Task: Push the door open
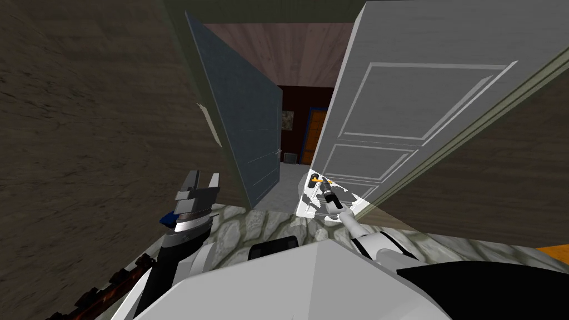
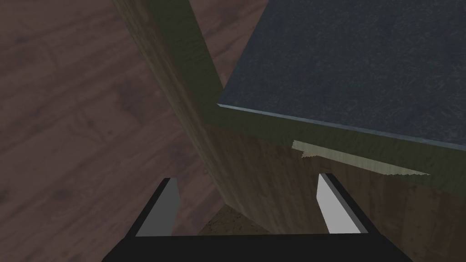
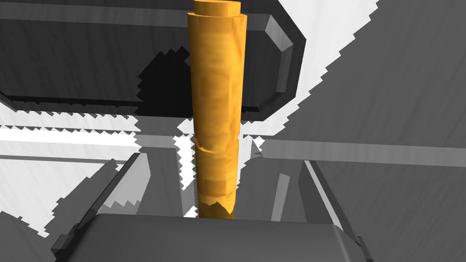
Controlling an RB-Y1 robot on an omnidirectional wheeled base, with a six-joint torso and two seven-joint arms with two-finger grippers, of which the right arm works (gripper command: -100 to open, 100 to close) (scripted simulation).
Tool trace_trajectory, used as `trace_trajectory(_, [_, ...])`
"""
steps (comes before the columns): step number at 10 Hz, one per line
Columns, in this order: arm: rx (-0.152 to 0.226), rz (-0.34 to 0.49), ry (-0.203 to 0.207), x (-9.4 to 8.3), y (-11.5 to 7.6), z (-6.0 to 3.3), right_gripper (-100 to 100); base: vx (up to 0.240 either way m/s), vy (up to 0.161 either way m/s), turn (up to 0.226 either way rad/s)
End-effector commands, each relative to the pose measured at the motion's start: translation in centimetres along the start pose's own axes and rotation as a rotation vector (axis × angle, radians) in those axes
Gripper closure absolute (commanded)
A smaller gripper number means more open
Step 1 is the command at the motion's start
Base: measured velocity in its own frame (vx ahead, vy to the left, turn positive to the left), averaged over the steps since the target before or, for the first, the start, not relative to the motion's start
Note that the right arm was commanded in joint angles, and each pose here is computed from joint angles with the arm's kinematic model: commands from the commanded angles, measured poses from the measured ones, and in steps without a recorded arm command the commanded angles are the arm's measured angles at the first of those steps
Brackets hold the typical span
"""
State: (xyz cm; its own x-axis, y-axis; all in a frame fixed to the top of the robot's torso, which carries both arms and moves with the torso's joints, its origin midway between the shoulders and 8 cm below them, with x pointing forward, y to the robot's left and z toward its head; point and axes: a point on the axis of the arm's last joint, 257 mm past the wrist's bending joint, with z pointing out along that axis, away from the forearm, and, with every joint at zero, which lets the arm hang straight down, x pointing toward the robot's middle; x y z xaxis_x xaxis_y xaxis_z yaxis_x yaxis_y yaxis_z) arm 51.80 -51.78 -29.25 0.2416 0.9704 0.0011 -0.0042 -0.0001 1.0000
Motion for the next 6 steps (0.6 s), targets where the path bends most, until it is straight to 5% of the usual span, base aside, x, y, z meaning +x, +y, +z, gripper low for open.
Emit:
trace_trajectory(1, [0.000, 0.000, 0.000, 0.00, 0.00, 0.00, -100, 0.082, -0.039, 0.012])
trace_trajectory(2, [0.000, 0.000, 0.000, 0.00, 0.00, 0.00, 100, -0.009, 0.003, -0.005])
trace_trajectory(6, [0.000, 0.000, 0.000, 0.00, 0.00, 0.00, 100, -0.009, 0.003, 0.004])
